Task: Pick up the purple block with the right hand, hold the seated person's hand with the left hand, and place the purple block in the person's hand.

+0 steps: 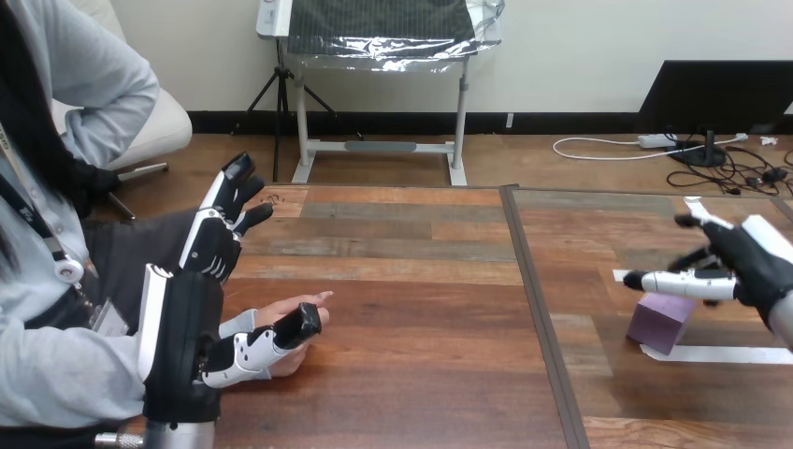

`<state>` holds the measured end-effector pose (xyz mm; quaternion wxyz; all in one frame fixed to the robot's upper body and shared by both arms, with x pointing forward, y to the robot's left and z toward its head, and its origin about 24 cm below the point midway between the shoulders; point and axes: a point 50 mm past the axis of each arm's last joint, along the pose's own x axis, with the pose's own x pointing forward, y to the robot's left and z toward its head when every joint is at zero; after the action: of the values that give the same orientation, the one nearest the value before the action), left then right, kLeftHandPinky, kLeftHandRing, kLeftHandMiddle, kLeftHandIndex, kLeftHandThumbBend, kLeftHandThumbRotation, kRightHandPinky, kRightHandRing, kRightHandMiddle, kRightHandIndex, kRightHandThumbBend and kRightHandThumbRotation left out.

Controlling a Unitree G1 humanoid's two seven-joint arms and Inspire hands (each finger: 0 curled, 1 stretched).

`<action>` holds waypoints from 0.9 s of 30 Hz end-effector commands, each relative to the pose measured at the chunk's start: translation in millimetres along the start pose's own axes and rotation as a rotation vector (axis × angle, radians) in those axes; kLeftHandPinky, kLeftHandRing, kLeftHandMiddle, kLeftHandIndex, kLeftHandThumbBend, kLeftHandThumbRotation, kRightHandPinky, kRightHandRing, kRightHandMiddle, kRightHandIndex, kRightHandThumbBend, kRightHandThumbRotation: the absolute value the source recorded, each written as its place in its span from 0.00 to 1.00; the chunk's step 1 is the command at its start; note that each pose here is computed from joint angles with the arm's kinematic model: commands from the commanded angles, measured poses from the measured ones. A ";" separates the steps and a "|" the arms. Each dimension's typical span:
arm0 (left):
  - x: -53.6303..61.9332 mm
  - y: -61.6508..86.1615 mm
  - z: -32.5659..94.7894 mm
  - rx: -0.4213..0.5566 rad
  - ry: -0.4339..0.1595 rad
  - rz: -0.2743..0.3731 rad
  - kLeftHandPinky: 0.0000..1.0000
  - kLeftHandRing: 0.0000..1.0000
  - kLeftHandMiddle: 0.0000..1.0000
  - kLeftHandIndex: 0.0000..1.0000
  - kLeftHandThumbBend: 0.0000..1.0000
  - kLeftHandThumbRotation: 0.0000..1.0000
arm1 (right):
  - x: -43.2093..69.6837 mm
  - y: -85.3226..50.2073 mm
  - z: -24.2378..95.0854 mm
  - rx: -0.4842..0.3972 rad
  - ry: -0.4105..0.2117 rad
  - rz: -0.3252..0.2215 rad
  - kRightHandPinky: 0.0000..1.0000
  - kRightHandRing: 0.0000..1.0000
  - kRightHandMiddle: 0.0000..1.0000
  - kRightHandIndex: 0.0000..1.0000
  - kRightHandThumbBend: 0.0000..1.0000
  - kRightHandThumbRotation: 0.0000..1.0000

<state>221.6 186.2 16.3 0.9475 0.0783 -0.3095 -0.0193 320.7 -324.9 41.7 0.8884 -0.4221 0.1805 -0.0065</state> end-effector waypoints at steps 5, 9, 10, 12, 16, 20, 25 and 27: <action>11.4 0.9 6.4 -0.004 -0.071 0.018 0.82 0.91 0.93 0.91 1.00 0.61 | 5.5 -10.2 12.4 -0.016 -0.008 -0.015 0.55 0.68 0.75 0.93 1.00 0.46; 11.0 0.9 6.7 -0.004 -0.070 0.020 0.82 0.90 0.93 0.91 1.00 0.61 | 4.9 -6.6 9.3 -0.030 0.008 -0.004 0.58 0.71 0.78 0.93 1.00 0.45; 10.9 0.8 6.7 -0.005 -0.070 0.020 0.82 0.90 0.93 0.91 1.00 0.61 | 4.9 -6.1 8.9 -0.033 0.010 -0.003 0.57 0.70 0.78 0.92 1.00 0.46; 10.5 0.7 6.8 -0.006 -0.070 0.023 0.82 0.90 0.93 0.91 1.00 0.61 | 4.5 -3.9 7.1 -0.034 0.020 0.006 0.52 0.63 0.72 0.93 1.00 0.46; 9.8 0.9 7.1 -0.006 -0.070 0.024 0.82 0.90 0.92 0.90 1.00 0.61 | 4.3 -0.5 4.6 -0.047 0.040 0.023 0.34 0.44 0.56 0.93 0.98 0.46; 9.4 1.1 7.2 -0.008 -0.071 0.024 0.82 0.91 0.92 0.90 1.00 0.61 | 3.7 4.9 2.2 -0.055 0.049 0.044 0.31 0.43 0.56 0.94 0.97 0.47; 9.1 1.5 7.4 -0.011 -0.074 0.022 0.82 0.91 0.92 0.91 1.00 0.60 | 3.2 9.3 0.9 -0.054 0.050 0.058 0.30 0.43 0.56 0.94 0.93 0.46; 8.6 1.8 7.3 -0.010 -0.072 0.024 0.83 0.91 0.92 0.90 1.00 0.60 | 3.1 11.4 0.3 -0.053 0.055 0.062 0.27 0.38 0.51 0.94 0.93 0.45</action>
<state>215.3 187.6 11.2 0.9514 0.0736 -0.2986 -0.0140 312.7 -328.4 27.3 0.8659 -0.4403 0.2372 0.0067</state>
